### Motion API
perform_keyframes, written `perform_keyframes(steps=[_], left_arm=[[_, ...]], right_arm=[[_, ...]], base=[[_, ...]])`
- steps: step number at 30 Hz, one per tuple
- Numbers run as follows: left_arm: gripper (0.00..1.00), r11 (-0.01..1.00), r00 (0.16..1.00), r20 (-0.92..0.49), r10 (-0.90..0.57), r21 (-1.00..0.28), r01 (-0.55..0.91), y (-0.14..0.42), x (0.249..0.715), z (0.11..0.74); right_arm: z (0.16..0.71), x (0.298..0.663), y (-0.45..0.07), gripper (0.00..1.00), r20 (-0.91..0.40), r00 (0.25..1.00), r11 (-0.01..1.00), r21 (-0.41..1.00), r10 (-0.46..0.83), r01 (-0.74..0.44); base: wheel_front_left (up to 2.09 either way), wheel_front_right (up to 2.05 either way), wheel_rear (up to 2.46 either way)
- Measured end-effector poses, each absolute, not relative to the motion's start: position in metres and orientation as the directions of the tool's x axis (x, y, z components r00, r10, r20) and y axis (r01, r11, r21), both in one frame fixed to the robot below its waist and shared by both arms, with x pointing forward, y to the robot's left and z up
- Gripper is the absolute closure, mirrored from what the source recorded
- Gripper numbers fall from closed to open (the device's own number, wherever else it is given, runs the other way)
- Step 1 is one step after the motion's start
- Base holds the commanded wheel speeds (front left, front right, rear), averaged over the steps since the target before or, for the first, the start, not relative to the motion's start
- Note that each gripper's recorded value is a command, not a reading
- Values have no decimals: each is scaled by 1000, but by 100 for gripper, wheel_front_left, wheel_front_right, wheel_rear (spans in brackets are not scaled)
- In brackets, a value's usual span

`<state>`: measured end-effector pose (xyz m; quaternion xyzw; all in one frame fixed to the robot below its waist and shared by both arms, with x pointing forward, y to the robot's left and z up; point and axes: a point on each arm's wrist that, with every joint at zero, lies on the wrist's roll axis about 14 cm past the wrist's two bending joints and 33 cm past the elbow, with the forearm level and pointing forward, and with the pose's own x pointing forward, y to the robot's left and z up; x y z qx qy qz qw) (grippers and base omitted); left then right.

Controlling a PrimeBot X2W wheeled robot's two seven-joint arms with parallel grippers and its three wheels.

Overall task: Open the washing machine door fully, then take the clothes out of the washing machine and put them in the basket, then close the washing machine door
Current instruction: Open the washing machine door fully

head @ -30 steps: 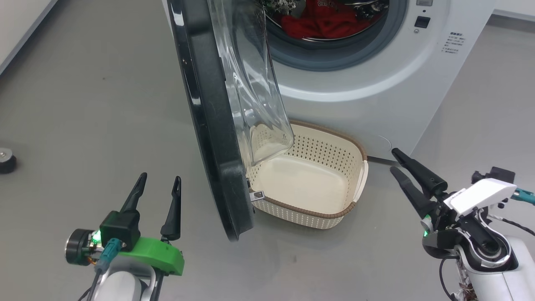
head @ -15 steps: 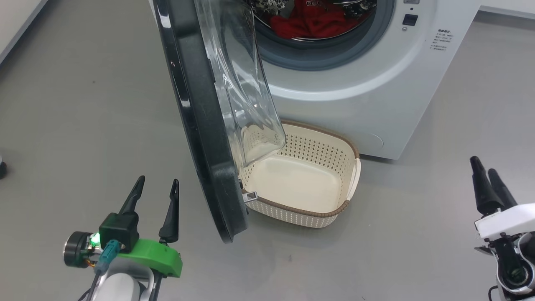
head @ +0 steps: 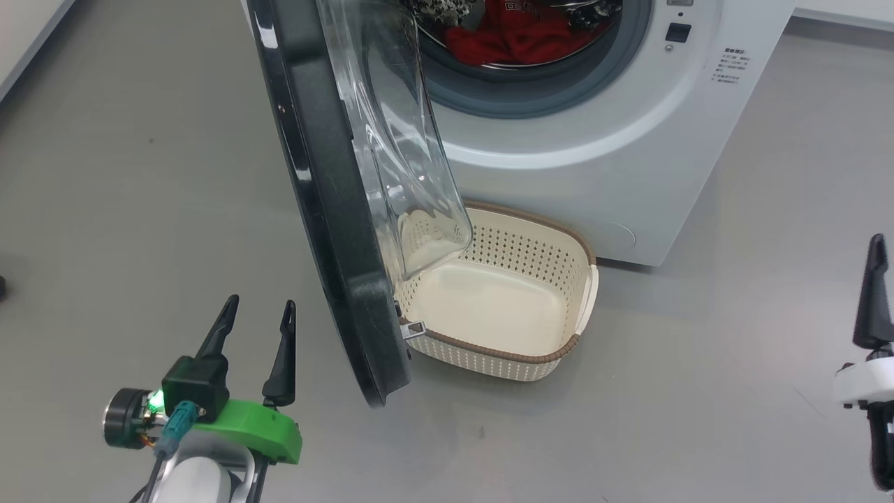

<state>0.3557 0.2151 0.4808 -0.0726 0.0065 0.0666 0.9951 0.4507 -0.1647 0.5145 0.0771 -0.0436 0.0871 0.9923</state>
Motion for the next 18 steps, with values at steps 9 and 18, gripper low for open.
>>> perform_keyframes(steps=[9, 18], left_arm=[[0, 981, 992, -17, 122, -147, -123, 213, 355, 482], [0, 982, 993, -17, 113, -147, -114, 210, 357, 482]], right_arm=[[488, 428, -139, 0, 11, 978, 975, 81, 207, -207], [470, 405, -118, 0, -40, 975, 970, 116, 218, -212]], base=[[0, 0, 0], [0, 0, 0]])
